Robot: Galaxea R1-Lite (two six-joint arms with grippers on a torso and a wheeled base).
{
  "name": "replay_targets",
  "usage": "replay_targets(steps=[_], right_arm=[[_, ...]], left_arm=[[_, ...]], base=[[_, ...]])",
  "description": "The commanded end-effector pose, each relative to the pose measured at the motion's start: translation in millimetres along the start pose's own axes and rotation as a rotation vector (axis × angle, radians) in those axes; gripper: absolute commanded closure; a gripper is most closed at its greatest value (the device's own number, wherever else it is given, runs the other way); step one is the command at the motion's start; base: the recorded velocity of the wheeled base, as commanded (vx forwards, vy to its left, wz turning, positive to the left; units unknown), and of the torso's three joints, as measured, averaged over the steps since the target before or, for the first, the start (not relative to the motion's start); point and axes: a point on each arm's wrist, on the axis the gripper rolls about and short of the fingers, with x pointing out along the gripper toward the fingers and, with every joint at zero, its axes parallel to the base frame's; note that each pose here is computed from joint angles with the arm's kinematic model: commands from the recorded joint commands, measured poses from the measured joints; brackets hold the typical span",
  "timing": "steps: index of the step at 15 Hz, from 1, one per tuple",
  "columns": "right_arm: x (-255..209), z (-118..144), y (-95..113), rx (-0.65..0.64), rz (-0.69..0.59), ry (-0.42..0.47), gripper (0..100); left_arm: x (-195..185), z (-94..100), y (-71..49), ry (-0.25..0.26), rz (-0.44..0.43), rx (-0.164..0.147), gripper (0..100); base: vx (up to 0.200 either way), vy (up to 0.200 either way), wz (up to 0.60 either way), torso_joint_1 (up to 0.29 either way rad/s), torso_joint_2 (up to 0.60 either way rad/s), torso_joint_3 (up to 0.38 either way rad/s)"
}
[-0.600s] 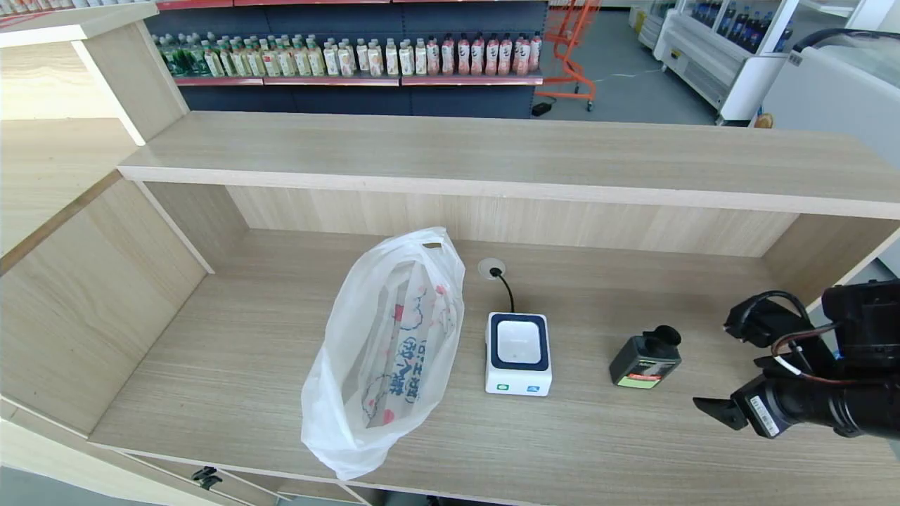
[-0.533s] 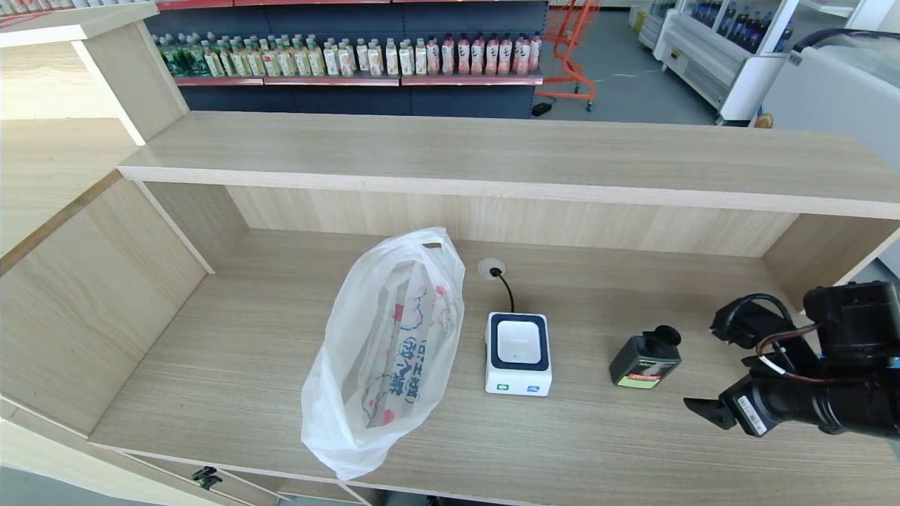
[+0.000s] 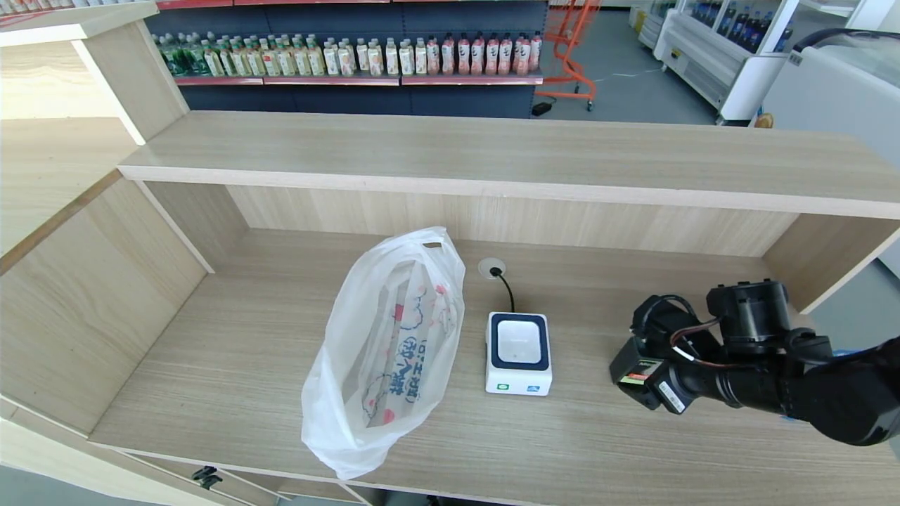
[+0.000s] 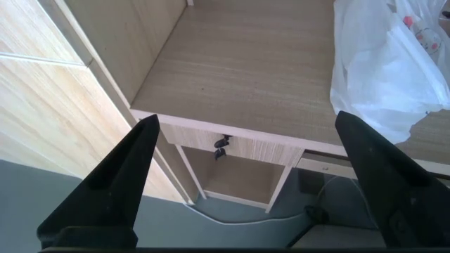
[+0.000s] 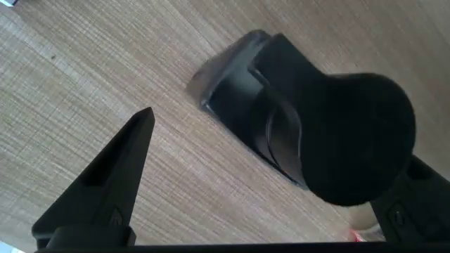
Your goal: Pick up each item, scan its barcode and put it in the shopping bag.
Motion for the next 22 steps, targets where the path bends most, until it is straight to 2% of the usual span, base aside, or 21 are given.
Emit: replay_targets(steps=[1, 5, 6, 12, 14, 15, 16, 18, 19, 20, 21, 22], right_arm=[[12, 5, 5, -0.014, 0.019, -0.01, 0], [17, 7, 5, -0.015, 0.015, -0.033, 0], [17, 8, 5, -0.015, 0.026, -0.045, 100], [1, 14, 4, -0.02, -0.004, -0.106, 100], [-30, 16, -6, 0.0, -0.081, -0.193, 100], [-41, 15, -11, 0.004, -0.109, -0.208, 100], [-76, 20, -16, -0.019, -0.174, -0.289, 100], [-115, 14, -16, -0.105, -0.251, -0.348, 100], [-129, 1, -13, -0.146, -0.279, -0.342, 100], [-137, -5, -15, -0.24, -0.31, -0.335, 100], [-138, -5, -15, -0.275, -0.31, -0.344, 100], [-142, -3, -13, -0.425, -0.224, -0.448, 100]], left_arm=[[0, 0.0, 0.0, 0.0, 0.0, 0.0, 0], [0, 0.0, 0.0, 0.001, 0.002, 0.0, 0], [0, 0.0, 0.0, 0.0, 0.002, 0.0, 0], [0, 0.0, 0.0, 0.0, 0.002, 0.0, 0], [0, 0.0, 0.0, 0.001, 0.002, 0.0, 0], [0, 0.0, 0.0, 0.001, 0.002, 0.0, 0], [0, 0.0, 0.0, 0.001, 0.002, 0.0, 0], [0, 0.0, 0.0, 0.0, 0.002, 0.0, 0], [0, 0.0, 0.0, 0.0, 0.002, 0.0, 0], [0, 0.0, 0.0, 0.0, 0.0, 0.0, 0], [0, 0.0, 0.0, 0.0, 0.0, 0.0, 0], [0, 0.0, 0.0, 0.0, 0.002, 0.0, 0]], base=[[0.0, 0.0, 0.0, 0.0, 0.0, 0.0], [0.0, 0.0, 0.0, 0.0, 0.0, 0.0], [0.0, 0.0, 0.0, 0.0, 0.0, 0.0], [0.0, 0.0, 0.0, 0.0, 0.0, 0.0], [0.0, 0.0, 0.0, 0.0, 0.0, 0.0], [0.0, 0.0, 0.0, 0.0, 0.0, 0.0], [0.0, 0.0, 0.0, 0.0, 0.0, 0.0], [0.0, 0.0, 0.0, 0.0, 0.0, 0.0], [0.0, 0.0, 0.0, 0.0, 0.0, 0.0], [0.0, 0.0, 0.0, 0.0, 0.0, 0.0], [0.0, 0.0, 0.0, 0.0, 0.0, 0.0], [0.0, 0.0, 0.0, 0.0, 0.0, 0.0]])
